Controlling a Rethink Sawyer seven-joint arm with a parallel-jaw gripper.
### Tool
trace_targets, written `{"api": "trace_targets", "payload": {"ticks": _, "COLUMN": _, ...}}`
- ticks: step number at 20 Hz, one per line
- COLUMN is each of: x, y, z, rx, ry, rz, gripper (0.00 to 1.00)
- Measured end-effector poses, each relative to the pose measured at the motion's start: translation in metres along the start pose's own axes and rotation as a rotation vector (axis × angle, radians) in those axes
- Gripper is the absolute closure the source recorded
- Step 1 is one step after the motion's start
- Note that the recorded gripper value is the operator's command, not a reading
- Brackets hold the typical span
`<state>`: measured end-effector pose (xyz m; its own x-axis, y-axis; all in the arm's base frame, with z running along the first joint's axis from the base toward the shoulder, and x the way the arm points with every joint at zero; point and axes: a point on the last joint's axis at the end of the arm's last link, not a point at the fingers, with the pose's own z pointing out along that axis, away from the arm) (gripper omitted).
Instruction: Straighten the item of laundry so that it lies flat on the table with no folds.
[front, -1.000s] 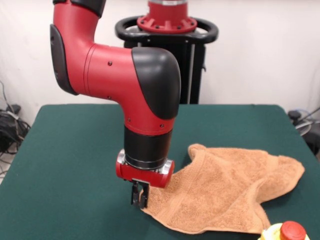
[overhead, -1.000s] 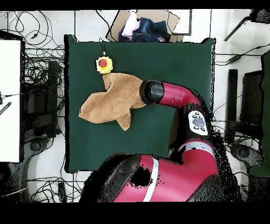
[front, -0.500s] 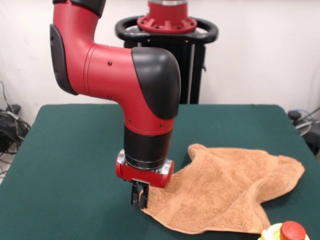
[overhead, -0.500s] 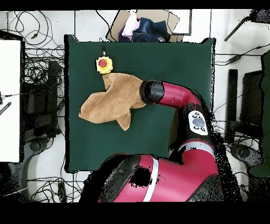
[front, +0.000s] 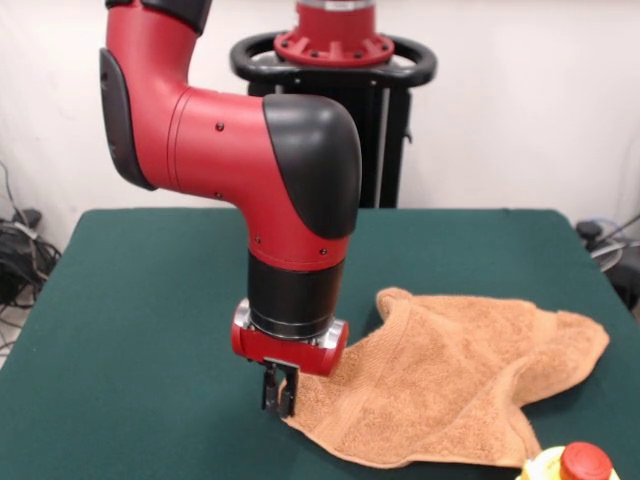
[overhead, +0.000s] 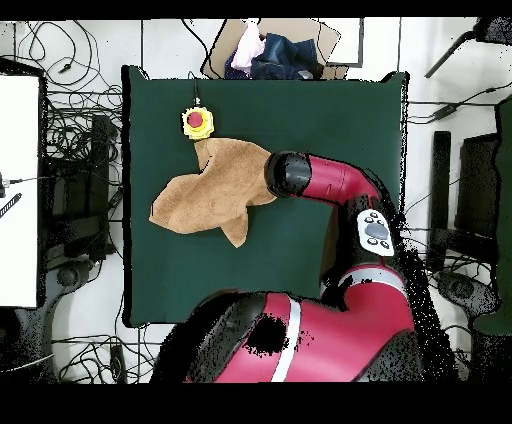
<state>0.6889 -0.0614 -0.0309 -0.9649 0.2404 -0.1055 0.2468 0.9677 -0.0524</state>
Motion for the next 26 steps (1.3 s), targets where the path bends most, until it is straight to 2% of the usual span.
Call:
{"api": "trace_targets", "payload": {"ticks": 12, "x": -0.001, "y": -0.002, "z": 0.000, "rx": -0.003, "ry": 0.000, "rz": 0.005, "gripper": 1.00}}
{"api": "trace_targets", "payload": {"ticks": 26, "x": -0.010, "y": -0.036, "z": 0.000, "rx": -0.015, "ry": -0.005, "rz": 0.064, "gripper": 1.00}}
